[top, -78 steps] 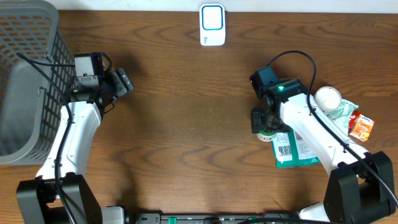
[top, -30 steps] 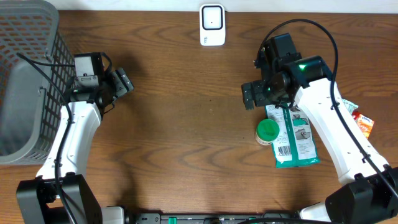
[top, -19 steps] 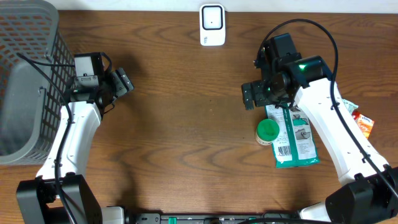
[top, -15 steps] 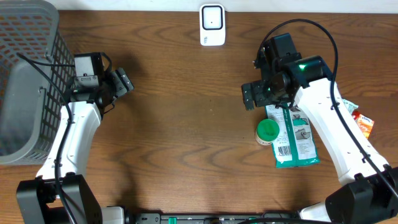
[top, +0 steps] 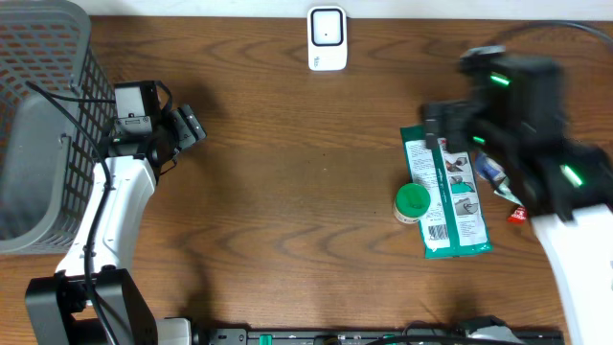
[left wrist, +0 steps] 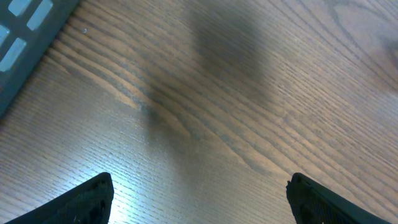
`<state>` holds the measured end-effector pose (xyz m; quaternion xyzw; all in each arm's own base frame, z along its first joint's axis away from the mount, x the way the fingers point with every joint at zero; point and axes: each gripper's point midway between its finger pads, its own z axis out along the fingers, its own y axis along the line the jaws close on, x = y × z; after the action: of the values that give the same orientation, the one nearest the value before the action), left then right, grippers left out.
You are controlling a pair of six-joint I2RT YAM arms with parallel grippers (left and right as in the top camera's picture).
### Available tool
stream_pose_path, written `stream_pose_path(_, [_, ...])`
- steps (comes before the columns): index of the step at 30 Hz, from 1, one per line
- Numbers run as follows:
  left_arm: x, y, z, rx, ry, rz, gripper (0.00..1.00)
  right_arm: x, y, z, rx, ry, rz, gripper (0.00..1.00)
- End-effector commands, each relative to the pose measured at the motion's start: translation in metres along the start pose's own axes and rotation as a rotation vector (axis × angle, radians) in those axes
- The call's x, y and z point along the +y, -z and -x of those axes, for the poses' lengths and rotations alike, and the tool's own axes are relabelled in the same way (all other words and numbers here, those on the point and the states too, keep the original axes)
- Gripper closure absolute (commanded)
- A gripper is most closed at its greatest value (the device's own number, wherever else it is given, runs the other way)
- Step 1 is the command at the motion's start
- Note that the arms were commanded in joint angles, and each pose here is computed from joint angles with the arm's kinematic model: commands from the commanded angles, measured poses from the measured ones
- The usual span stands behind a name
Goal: Scan the item barcode
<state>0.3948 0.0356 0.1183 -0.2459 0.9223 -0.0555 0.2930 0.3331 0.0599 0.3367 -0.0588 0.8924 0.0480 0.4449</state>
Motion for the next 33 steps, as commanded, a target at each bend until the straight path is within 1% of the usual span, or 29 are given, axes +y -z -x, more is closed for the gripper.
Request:
stream_pose_path(1, [0.001,0.002,0.006,-0.017,-0.004,0.008,0.11,-0.017,0.037,-0.001,-0.114,0.012,-0.048,0.01])
stream_pose_path(4, [0.001,0.002,0.006,-0.017,-0.004,0.008,0.11,-0.028,0.064,-0.011,-0.209,-0.008,-0.082,0.01])
stream_pose_path(9, [0.001,0.002,0.006,-0.017,-0.004,0.008,0.11,-0.039,0.094,-0.050,-0.320,-0.031,-0.132,0.01])
stream_pose_path(13, [0.001,0.002,0.006,-0.017,-0.004,0.008,0.11,-0.041,0.100,-0.078,-0.404,-0.037,-0.151,0.01])
stream_pose_path(16, [0.001,0.002,0.006,-0.017,-0.004,0.008,0.11,-0.042,0.101,-0.090,-0.496,-0.035,-0.159,0.01])
stream_pose_path(19, [0.001,0.002,0.006,-0.017,-0.004,0.008,0.11,-0.042,0.101,-0.093,-0.596,-0.031,-0.155,0.01])
stream_pose_path(27, [0.001,0.002,0.006,-0.017,-0.004,0.008,0.11,-0.042,0.124,-0.079,-0.951,-0.001,-0.171,0.01])
stream_pose_path(30, [0.001,0.002,0.006,-0.017,-0.004,0.008,0.11,-0.044,0.125,-0.080,-1.020,0.004,-0.183,0.01])
stream_pose_path(33, [0.001,0.002,0.006,-0.017,-0.004,0.008,0.11,-0.045,0.119,-0.081,-1.051,0.007,-0.184,0.01])
